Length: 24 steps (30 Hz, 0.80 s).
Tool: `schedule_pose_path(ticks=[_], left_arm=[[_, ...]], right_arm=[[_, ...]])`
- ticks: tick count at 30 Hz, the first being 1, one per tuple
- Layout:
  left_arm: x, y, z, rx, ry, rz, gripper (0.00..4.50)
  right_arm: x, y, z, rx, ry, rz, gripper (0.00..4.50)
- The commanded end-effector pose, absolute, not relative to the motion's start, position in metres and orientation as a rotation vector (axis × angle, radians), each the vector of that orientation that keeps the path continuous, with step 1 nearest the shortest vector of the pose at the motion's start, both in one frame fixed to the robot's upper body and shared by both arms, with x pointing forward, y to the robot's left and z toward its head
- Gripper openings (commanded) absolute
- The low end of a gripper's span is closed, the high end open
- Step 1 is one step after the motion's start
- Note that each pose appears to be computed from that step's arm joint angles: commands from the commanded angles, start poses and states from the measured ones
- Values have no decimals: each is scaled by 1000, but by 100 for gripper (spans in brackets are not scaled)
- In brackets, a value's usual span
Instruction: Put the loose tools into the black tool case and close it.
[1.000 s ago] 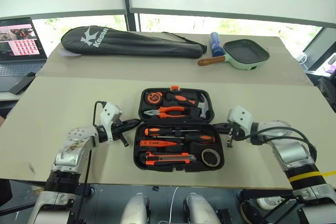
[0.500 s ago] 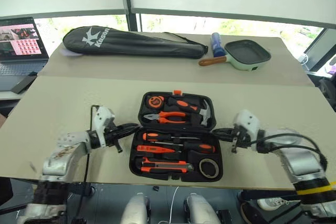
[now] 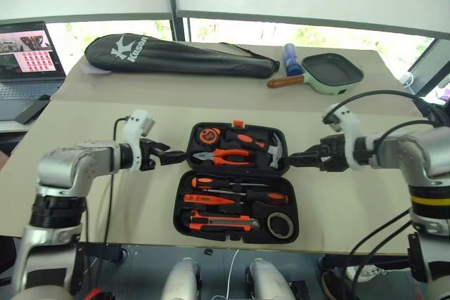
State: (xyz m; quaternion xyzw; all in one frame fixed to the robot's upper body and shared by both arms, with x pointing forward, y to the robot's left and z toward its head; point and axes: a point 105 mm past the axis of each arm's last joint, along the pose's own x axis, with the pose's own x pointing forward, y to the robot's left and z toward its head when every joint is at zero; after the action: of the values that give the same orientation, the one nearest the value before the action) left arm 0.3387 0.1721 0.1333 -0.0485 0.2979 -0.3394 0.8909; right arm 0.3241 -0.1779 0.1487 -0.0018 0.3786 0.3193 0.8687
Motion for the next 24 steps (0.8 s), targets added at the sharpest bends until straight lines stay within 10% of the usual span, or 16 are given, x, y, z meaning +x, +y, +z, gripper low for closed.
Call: schedule_pose_path(ticks=[1,8,19,24], left_arm=[[348,171,136,-93,642,-645,450],[352,173,123,-84,686,-603,398],[355,162,115,-147,679,-615,13],[358,158,127,-222,554,-656,0]], right_arm=[[339,-177,149,12,801,587,446],[346,-177,130,7,844,544,450],[344,-184,108,-7,945,483,96],[357,-168,121,39,799,530,9]])
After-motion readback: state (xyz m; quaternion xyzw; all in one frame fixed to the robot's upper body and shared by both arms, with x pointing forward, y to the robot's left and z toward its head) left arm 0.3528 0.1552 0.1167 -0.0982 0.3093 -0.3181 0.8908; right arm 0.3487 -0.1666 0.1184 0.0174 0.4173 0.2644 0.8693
